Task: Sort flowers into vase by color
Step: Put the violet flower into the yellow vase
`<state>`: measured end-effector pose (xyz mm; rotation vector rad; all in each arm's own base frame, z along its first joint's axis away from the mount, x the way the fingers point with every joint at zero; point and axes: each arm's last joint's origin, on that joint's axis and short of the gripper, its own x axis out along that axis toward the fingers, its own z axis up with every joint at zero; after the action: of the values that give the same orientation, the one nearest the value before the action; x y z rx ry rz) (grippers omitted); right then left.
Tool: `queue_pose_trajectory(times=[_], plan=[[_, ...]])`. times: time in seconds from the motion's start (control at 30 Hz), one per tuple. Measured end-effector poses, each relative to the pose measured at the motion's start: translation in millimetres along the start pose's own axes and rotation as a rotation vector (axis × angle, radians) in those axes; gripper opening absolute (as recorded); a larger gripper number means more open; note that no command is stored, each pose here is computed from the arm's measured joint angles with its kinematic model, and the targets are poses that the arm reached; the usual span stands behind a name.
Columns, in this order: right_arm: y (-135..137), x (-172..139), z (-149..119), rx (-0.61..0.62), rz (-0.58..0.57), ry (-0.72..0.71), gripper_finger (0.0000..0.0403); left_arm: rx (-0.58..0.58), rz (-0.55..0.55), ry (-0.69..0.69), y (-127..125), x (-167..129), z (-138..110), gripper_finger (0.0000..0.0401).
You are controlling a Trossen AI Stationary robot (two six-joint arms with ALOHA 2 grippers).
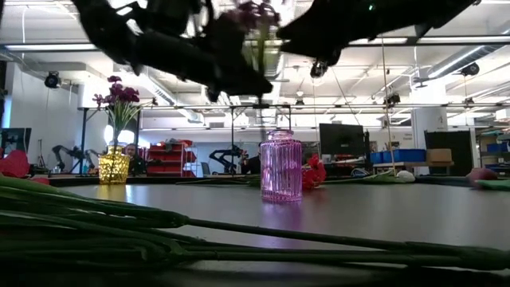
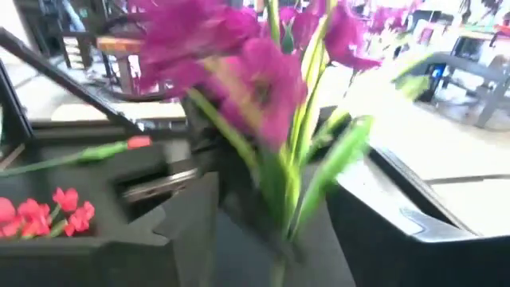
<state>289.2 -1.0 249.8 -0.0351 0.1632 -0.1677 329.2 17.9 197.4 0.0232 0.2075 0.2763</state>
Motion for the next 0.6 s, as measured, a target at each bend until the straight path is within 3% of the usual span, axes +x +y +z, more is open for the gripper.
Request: queue_pose_trajectory(times=[0.17, 0.4, 0.5, 0.6], plan=[[-3.6, -20.1, 16.8, -0.002, 0.001, -0.032, 0.0265, 0.029, 0.262, -0.020, 34.8, -49.4, 7.2, 0.0007], [-2.8, -25.5, 19.2, 0.000, 0.007, -0.045, 0.0280, 0.040, 1.059, 0.003, 88.6, -119.7, 23.0, 0.0005], [-2.0, -22.0, 16.3, 0.002, 0.006, -0.038, 0.0281, -0.010, 1.265, -0.017, 107.4, -141.6, 27.4, 0.0005], [-1.3, -18.4, 12.3, 0.009, 0.006, -0.023, 0.0281, -0.042, 1.395, -0.017, 125.3, -154.3, 25.4, 0.0006]])
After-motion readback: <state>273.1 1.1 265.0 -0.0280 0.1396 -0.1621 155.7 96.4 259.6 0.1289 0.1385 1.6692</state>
